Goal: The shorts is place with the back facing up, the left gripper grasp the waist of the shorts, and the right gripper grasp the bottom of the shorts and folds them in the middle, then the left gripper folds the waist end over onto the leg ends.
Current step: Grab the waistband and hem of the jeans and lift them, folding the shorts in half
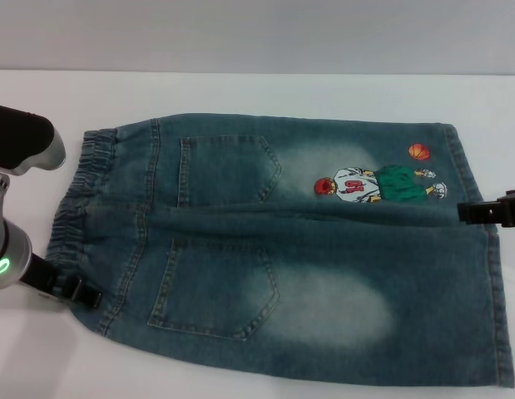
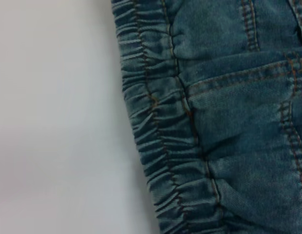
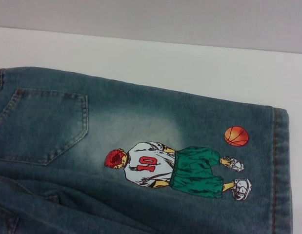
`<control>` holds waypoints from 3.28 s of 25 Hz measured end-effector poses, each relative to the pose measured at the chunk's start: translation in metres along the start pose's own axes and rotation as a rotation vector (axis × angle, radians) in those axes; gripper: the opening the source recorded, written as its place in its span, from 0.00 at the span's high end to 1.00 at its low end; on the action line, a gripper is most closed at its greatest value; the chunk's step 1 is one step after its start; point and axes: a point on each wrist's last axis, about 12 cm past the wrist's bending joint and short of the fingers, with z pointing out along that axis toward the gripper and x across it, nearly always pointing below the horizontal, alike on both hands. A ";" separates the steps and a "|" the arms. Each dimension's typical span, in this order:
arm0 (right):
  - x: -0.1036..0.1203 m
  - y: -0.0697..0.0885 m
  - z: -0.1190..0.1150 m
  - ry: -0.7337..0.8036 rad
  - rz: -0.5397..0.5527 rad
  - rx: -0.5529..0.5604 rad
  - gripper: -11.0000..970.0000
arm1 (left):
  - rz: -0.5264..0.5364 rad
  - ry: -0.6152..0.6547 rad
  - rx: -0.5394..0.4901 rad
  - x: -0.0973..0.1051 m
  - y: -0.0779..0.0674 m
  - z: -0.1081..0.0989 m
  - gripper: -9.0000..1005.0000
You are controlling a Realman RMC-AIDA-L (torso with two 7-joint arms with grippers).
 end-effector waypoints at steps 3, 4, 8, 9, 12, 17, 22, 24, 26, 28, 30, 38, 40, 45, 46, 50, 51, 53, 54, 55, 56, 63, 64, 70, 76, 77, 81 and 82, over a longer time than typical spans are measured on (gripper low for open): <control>0.000 0.000 0.000 0.001 0.000 0.000 0.24 | 0.004 -0.003 0.000 -0.001 -0.001 -0.001 0.18; 0.000 0.000 0.000 0.002 0.000 0.000 0.24 | 0.007 -0.005 0.001 -0.002 -0.002 -0.001 0.18; 0.000 0.000 0.000 0.002 0.001 0.000 0.24 | 0.030 -0.007 0.005 -0.003 -0.005 -0.003 0.20; 0.000 0.000 0.000 0.001 0.001 0.001 0.24 | 0.036 -0.006 0.005 -0.003 -0.005 -0.003 0.20; 0.000 0.000 0.000 0.000 0.000 0.000 0.24 | 0.041 0.002 0.005 -0.002 -0.005 -0.001 0.21; -0.002 0.000 -0.001 -0.003 -0.002 0.000 0.24 | 0.042 0.003 0.005 -0.002 -0.005 -0.001 0.23; -0.002 0.000 -0.001 -0.005 -0.003 0.000 0.24 | 0.048 -0.013 0.004 -0.005 -0.006 -0.005 0.52; -0.003 0.000 -0.001 -0.006 -0.002 0.001 0.24 | 0.050 -0.020 0.003 -0.006 -0.006 -0.006 0.59; -0.003 0.000 -0.001 -0.006 -0.002 0.001 0.24 | 0.050 -0.021 0.002 -0.006 -0.006 -0.007 0.71; -0.003 0.000 -0.001 -0.007 -0.002 0.001 0.24 | 0.051 -0.022 0.001 -0.006 -0.006 -0.007 0.83; -0.003 0.000 -0.001 -0.008 -0.003 0.000 0.24 | 0.053 -0.029 0.001 -0.007 -0.007 -0.008 0.90; -0.006 0.001 -0.001 -0.012 -0.010 -0.001 0.24 | 0.056 -0.073 -0.002 -0.011 -0.008 -0.021 0.97; -0.006 0.001 -0.001 -0.012 -0.009 -0.001 0.24 | 0.044 -0.068 -0.004 -0.011 -0.006 -0.021 0.96; -0.005 0.000 0.000 -0.009 -0.007 -0.001 0.24 | 0.016 -0.062 -0.009 -0.007 -0.001 -0.019 0.94; -0.005 0.000 0.000 -0.009 -0.007 -0.001 0.24 | 0.018 -0.058 -0.009 -0.007 -0.001 -0.018 0.93; -0.006 0.001 0.000 -0.010 -0.009 -0.002 0.24 | 0.023 -0.033 -0.007 -0.005 -0.001 -0.012 0.91; -0.007 0.001 0.000 -0.011 -0.010 -0.003 0.24 | 0.023 -0.029 -0.007 -0.005 -0.001 -0.011 0.86; -0.007 0.001 0.001 -0.011 -0.011 -0.002 0.24 | 0.023 -0.025 -0.008 -0.005 0.000 -0.011 0.75; -0.007 0.001 0.001 -0.010 -0.012 -0.002 0.24 | 0.022 -0.025 -0.008 -0.005 0.000 -0.011 0.70; -0.007 0.001 0.001 -0.010 -0.012 -0.002 0.24 | 0.021 -0.026 -0.009 -0.005 0.000 -0.011 0.64; -0.007 0.001 0.001 -0.009 -0.014 -0.002 0.24 | 0.021 -0.027 -0.009 -0.005 0.000 -0.011 0.59; -0.007 0.002 0.001 -0.010 -0.015 -0.001 0.24 | 0.022 -0.036 -0.011 -0.007 0.001 -0.011 0.36; -0.007 0.001 0.001 -0.010 -0.015 -0.001 0.24 | 0.021 -0.036 -0.012 -0.007 0.001 -0.011 0.34; -0.008 0.001 0.001 -0.012 -0.015 -0.001 0.24 | 0.018 -0.024 -0.012 -0.006 0.002 -0.008 0.23; -0.010 0.003 0.001 -0.012 -0.024 -0.004 0.24 | 0.017 -0.013 -0.011 -0.006 0.002 -0.004 0.13; -0.010 0.003 0.001 -0.012 -0.025 -0.004 0.24 | 0.016 -0.013 -0.011 -0.006 0.002 -0.003 0.13; -0.010 0.003 0.002 -0.011 -0.024 -0.003 0.24 | 0.016 -0.015 -0.012 -0.007 0.002 -0.003 0.13; -0.010 0.003 0.001 -0.011 -0.024 -0.002 0.24 | 0.017 -0.017 -0.012 -0.008 0.002 -0.003 0.13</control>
